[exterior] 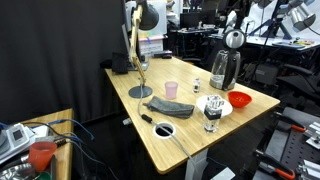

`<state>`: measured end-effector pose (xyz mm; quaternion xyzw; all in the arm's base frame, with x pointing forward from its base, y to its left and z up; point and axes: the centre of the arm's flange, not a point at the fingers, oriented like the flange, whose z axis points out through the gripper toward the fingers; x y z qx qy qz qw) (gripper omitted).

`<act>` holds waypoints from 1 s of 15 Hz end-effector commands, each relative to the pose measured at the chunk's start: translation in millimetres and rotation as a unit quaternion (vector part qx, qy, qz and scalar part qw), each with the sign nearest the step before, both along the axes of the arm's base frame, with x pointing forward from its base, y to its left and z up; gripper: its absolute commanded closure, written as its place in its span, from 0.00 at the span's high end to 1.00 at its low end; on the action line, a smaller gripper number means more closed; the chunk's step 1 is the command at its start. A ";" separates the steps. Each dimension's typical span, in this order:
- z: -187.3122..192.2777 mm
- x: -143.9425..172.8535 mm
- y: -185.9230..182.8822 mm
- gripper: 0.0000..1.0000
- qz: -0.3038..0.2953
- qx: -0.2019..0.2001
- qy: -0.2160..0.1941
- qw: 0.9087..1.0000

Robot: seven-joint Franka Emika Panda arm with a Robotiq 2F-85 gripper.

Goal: Move the small glass object from the right side of the table to the bottom left corner

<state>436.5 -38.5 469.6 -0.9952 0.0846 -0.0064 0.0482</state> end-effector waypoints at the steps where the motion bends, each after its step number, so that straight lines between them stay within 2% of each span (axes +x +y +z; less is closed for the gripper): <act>1: -16.4 54.7 11.0 1.00 -0.016 0.001 -0.022 1.000; 2: -24.0 69.3 14.3 1.00 -0.022 -0.001 -0.042 0.999; 4: -43.5 98.5 16.1 1.00 -0.044 -0.024 -0.056 0.997; 8: -94.2 137.4 0.2 1.00 -0.142 -0.084 -0.043 0.985; 10: -118.6 144.9 -5.6 1.00 -0.181 -0.108 -0.002 0.977; 11: -116.1 129.0 -7.8 1.00 -0.152 -0.092 -0.028 0.984; 13: -129.4 136.5 -10.3 1.00 -0.173 -0.102 -0.016 0.979; 15: -125.0 139.0 -8.9 1.00 -0.177 -0.103 -0.014 0.979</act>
